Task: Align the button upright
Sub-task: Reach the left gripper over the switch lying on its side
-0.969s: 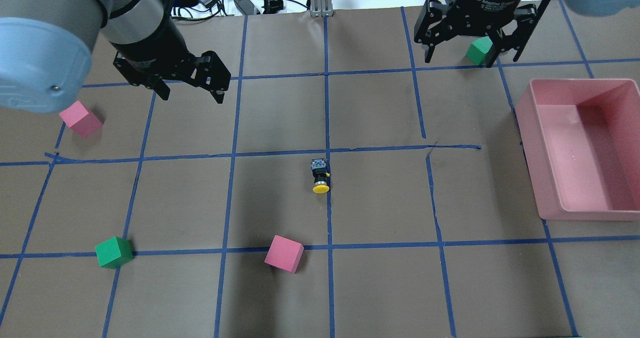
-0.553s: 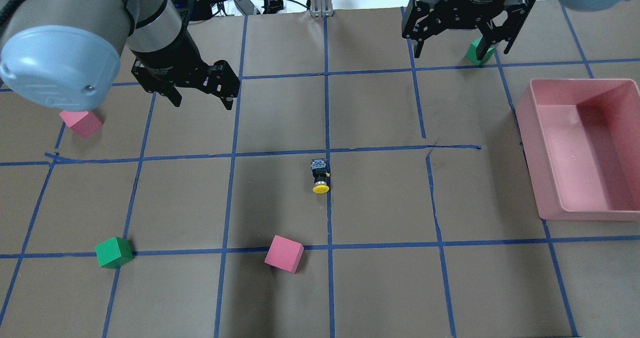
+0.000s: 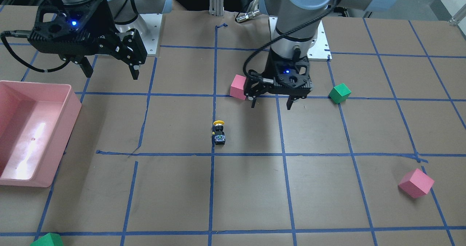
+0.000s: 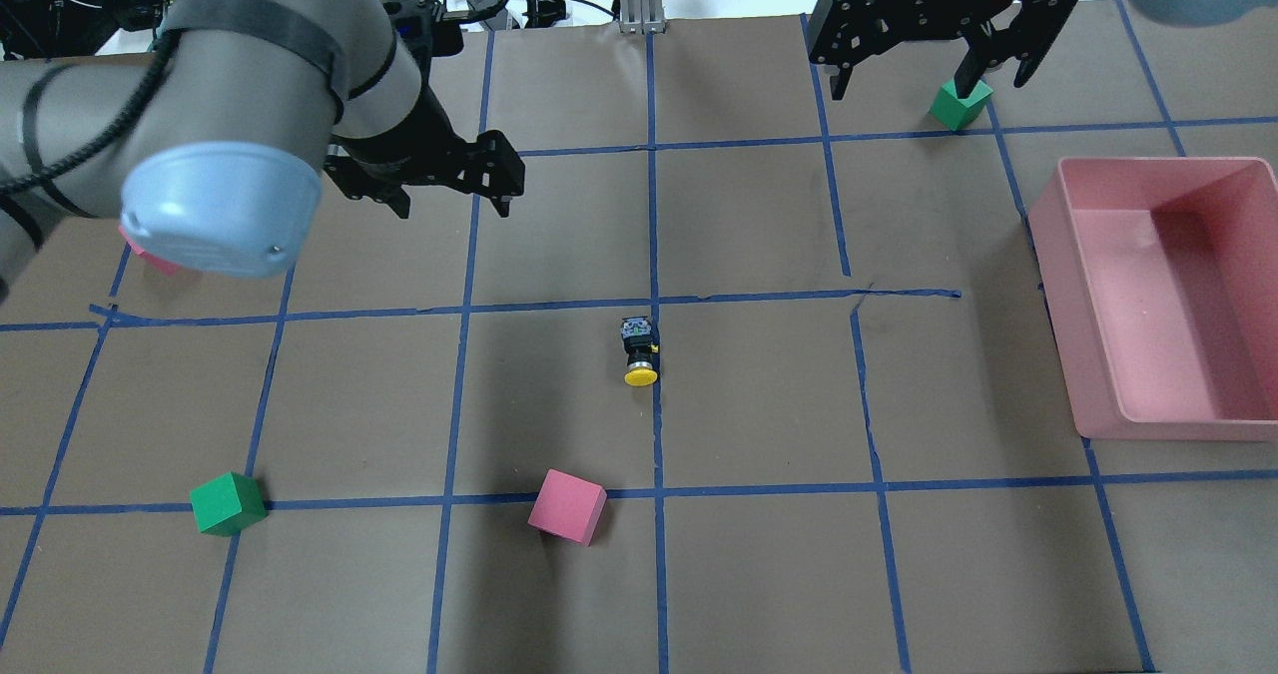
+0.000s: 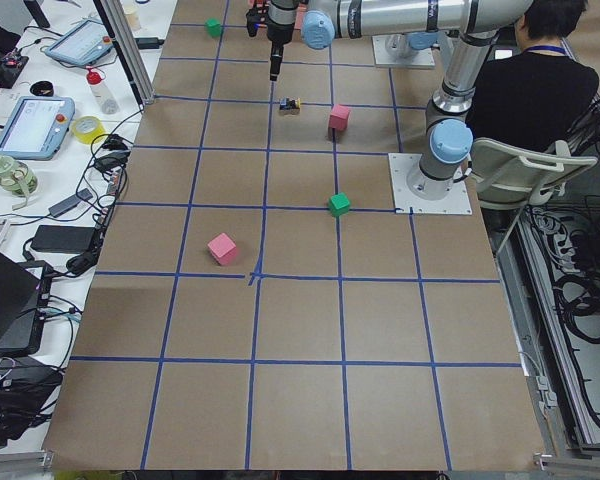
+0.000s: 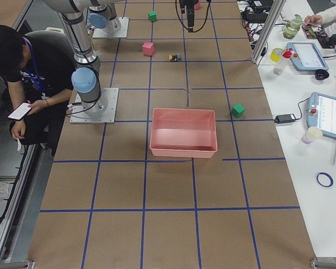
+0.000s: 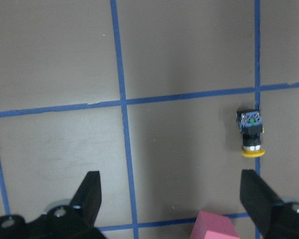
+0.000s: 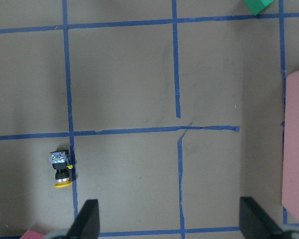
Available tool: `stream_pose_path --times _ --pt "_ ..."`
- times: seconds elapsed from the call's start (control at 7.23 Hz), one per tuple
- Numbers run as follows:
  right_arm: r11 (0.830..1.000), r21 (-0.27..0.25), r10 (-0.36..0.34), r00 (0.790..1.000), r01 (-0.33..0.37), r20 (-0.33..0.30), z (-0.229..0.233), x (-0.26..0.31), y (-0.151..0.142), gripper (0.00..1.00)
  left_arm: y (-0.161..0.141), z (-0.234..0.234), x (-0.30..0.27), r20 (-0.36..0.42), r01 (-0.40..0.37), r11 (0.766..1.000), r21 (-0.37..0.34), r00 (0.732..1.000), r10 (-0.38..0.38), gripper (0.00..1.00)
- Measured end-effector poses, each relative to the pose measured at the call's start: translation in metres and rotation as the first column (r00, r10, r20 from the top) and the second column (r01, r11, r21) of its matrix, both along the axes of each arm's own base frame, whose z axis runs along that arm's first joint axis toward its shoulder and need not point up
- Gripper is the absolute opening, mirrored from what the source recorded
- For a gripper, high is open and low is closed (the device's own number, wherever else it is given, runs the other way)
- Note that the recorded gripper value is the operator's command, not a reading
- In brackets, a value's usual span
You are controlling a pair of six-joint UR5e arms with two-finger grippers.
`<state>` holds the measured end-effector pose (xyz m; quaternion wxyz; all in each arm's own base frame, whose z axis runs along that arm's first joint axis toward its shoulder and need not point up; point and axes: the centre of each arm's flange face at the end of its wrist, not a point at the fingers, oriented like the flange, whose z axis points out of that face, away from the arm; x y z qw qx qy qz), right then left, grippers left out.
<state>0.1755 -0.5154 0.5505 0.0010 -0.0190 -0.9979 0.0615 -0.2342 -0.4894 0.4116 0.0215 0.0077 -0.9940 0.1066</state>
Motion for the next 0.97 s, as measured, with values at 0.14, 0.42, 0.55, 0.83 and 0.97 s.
stream_pose_path --times 0.14,0.42,0.55,0.83,0.97 --pt "1.0 0.001 -0.001 1.0 0.001 -0.003 -0.001 -0.002 0.0 1.0 0.012 -0.014 -0.019 0.0 -0.042 0.997 -0.062 0.999 0.042 1.0" --pt "1.0 0.01 -0.001 1.0 0.001 -0.006 -0.007 -0.003 0.001 1.0 0.033 -0.053 -0.042 -0.014 -0.095 0.979 -0.18 0.995 0.094 1.0" --pt "1.0 0.009 -0.001 1.0 0.001 -0.007 -0.008 -0.003 0.001 1.0 0.043 -0.075 -0.047 -0.04 -0.122 0.965 -0.233 0.993 0.116 1.0" --pt "1.0 0.007 -0.003 1.0 0.003 -0.007 -0.008 -0.004 0.001 1.0 0.064 -0.107 -0.062 -0.05 -0.165 0.937 -0.307 0.986 0.157 0.98" --pt "1.0 0.01 -0.004 1.0 0.004 -0.006 -0.01 -0.004 0.001 1.0 0.075 -0.123 -0.075 -0.03 -0.191 0.925 -0.328 0.981 0.192 0.98"
